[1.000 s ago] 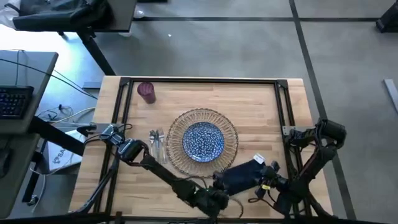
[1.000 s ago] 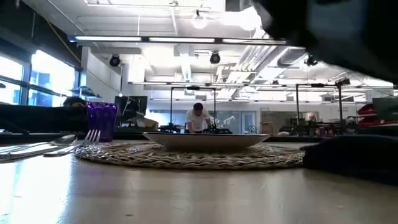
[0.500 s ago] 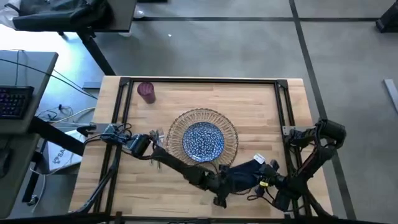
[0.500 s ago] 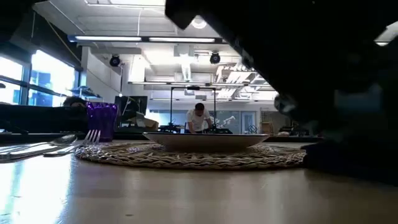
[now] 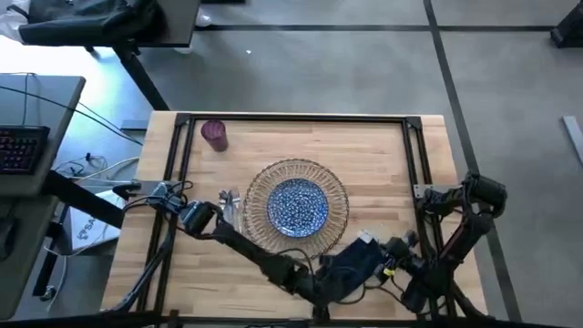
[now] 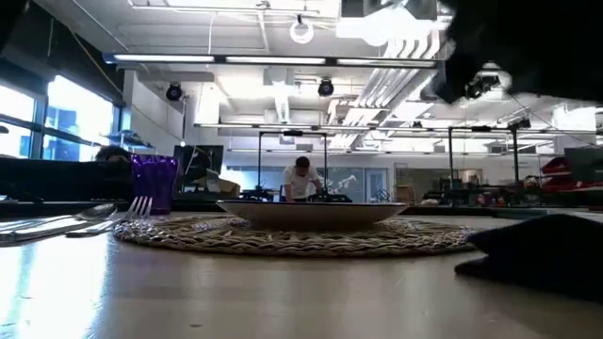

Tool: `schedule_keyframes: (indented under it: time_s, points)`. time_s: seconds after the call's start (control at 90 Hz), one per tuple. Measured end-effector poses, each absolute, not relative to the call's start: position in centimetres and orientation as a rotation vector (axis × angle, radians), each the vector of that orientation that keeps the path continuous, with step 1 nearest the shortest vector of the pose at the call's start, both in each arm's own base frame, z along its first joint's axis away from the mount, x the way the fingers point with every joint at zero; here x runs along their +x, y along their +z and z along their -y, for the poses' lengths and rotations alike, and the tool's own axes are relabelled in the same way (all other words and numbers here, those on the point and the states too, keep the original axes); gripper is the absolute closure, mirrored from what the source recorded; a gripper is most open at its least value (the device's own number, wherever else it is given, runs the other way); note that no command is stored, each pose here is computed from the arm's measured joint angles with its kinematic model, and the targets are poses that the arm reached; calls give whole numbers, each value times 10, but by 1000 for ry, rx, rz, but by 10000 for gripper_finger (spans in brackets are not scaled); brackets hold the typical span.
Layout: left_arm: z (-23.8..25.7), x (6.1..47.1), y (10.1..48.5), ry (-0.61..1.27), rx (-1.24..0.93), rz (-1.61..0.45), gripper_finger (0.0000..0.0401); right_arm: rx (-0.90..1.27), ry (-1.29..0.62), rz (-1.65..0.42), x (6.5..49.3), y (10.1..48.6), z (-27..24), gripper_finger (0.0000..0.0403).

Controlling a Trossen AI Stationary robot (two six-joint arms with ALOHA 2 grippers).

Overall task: Set table place
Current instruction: Fold the blue napkin, then move the blue napkin to the right side of the placemat

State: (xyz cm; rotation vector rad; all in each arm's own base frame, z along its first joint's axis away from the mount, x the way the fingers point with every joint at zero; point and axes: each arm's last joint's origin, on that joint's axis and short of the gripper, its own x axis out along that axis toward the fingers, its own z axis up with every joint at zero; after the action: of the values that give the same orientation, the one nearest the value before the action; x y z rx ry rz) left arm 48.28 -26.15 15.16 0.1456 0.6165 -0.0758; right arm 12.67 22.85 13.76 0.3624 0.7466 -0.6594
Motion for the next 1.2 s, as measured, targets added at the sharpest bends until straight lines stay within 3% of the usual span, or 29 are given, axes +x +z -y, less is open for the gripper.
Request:
schedule_keyframes:
  time_s: [0.189, 0.456, 0.7, 0.833, 0.989, 1.2]
  points:
    - [258, 480, 176, 44, 173, -658, 401, 555, -402, -650, 154, 129, -262, 403]
    - [251, 453, 188, 244, 145, -828, 401, 496, -476, -748, 179, 97, -252, 403]
    - [263, 439, 181, 297, 135, -841, 401, 137, -495, -1080, 145, 126, -227, 403]
    - [262, 439, 181, 346, 114, -811, 401, 192, -515, -926, 143, 161, -219, 403]
    - [260, 440, 181, 379, 62, -798, 401, 489, -647, -792, 139, 161, -218, 403]
    - [260, 439, 180, 382, 14, -816, 401, 442, -994, -890, 130, 124, -203, 403]
